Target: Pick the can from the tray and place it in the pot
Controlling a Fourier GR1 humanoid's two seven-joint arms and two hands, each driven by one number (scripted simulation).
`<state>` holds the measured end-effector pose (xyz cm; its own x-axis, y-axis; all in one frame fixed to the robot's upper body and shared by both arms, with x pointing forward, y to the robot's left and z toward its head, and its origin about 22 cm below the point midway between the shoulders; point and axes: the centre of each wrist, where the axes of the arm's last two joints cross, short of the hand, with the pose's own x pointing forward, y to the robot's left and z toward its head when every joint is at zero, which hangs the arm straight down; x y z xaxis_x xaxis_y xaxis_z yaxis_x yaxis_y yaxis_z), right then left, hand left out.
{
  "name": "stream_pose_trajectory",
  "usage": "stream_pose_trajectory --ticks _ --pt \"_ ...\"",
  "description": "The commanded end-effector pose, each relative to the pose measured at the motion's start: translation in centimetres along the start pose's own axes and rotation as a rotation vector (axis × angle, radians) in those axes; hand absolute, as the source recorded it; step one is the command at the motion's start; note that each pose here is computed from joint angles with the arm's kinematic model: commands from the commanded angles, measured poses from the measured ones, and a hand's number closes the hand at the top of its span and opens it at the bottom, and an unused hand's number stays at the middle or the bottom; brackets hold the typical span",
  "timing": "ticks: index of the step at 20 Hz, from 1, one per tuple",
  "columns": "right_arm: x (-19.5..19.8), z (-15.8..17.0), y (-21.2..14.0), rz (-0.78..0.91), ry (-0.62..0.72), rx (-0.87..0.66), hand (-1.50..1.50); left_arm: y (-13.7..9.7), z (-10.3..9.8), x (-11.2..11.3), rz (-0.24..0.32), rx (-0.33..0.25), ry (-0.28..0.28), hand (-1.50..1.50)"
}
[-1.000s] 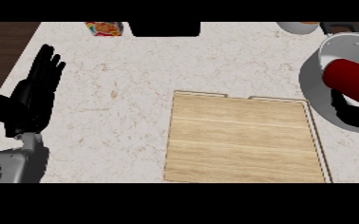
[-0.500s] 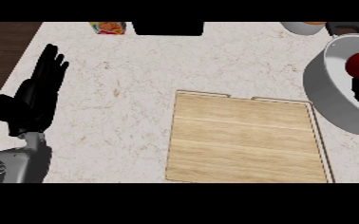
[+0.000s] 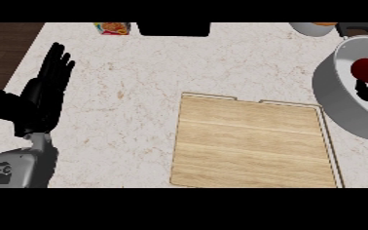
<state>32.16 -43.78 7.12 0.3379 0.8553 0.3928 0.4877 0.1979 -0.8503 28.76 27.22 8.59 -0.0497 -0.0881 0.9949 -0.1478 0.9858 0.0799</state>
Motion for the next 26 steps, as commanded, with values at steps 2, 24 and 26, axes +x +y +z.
stream_pose_trajectory --ticks 2,24,26 --pt "-0.8 -1.2 2.6 -0.105 0.12 0.089 1.5 0.7 0.7 -0.5 0.003 -0.008 0.007 0.0" --pt "-11.1 -0.7 -2.8 -0.844 0.104 0.046 -1.5 0.3 0.5 -0.7 -0.002 0.004 0.011 0.0" --pt "-12.3 -0.7 -4.3 -0.875 0.103 0.044 -1.5 0.5 -0.1 -1.2 0.01 -0.004 0.012 0.0"
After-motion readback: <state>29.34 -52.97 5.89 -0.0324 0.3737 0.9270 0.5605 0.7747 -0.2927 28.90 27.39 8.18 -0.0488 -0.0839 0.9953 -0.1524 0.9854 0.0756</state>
